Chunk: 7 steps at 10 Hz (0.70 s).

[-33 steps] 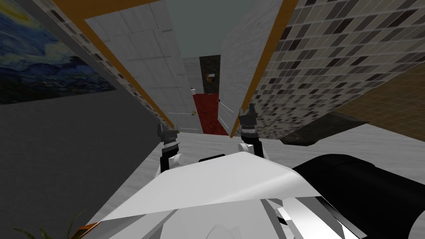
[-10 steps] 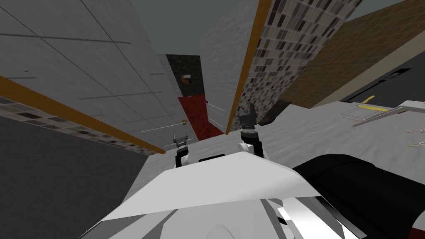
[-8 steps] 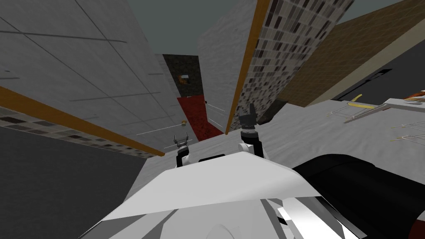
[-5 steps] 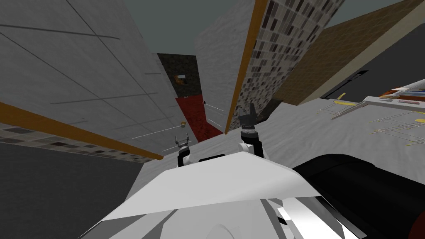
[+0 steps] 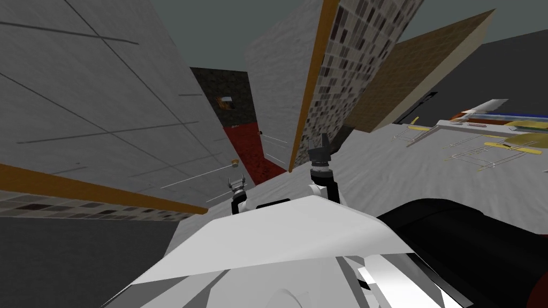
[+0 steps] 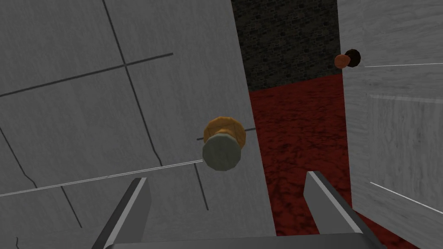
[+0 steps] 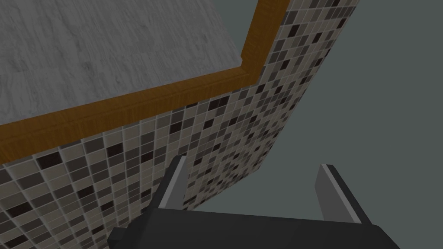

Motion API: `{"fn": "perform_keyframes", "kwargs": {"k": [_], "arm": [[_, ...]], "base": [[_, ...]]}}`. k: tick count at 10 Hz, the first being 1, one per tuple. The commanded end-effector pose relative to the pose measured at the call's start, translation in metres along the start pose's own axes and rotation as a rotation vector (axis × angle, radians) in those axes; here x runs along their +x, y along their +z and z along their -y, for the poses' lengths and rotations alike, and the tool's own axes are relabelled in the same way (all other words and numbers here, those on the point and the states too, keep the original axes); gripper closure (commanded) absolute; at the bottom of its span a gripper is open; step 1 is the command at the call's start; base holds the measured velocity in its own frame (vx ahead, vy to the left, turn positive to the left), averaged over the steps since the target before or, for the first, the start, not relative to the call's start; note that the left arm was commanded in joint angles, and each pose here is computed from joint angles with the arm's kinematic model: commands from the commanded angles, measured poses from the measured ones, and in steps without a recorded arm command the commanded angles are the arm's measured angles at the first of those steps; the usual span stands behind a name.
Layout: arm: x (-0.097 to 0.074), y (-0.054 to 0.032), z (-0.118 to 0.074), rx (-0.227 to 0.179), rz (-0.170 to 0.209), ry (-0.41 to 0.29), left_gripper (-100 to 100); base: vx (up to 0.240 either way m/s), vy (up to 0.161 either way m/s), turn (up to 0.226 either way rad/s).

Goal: Push the door open

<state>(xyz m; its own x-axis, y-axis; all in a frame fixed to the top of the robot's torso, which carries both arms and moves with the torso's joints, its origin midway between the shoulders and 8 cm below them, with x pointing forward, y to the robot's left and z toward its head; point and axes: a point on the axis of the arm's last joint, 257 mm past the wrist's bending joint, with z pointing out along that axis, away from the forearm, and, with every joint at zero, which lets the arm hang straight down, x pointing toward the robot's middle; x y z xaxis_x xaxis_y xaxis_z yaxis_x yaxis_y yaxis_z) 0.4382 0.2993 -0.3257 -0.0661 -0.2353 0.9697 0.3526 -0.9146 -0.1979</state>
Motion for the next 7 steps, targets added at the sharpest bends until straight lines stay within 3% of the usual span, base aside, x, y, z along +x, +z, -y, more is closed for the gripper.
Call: {"fn": "perform_keyframes", "kwargs": {"k": [1,7], "arm": [[-0.011,-0.0055,-0.005,0.005,0.026,-0.036,-100],[-0.037,-0.0166,-0.012,0.022,0.089,-0.119,-100]], "base": [[0.042,0.156,-0.164],[0.022,0.088,-0.099]]}}
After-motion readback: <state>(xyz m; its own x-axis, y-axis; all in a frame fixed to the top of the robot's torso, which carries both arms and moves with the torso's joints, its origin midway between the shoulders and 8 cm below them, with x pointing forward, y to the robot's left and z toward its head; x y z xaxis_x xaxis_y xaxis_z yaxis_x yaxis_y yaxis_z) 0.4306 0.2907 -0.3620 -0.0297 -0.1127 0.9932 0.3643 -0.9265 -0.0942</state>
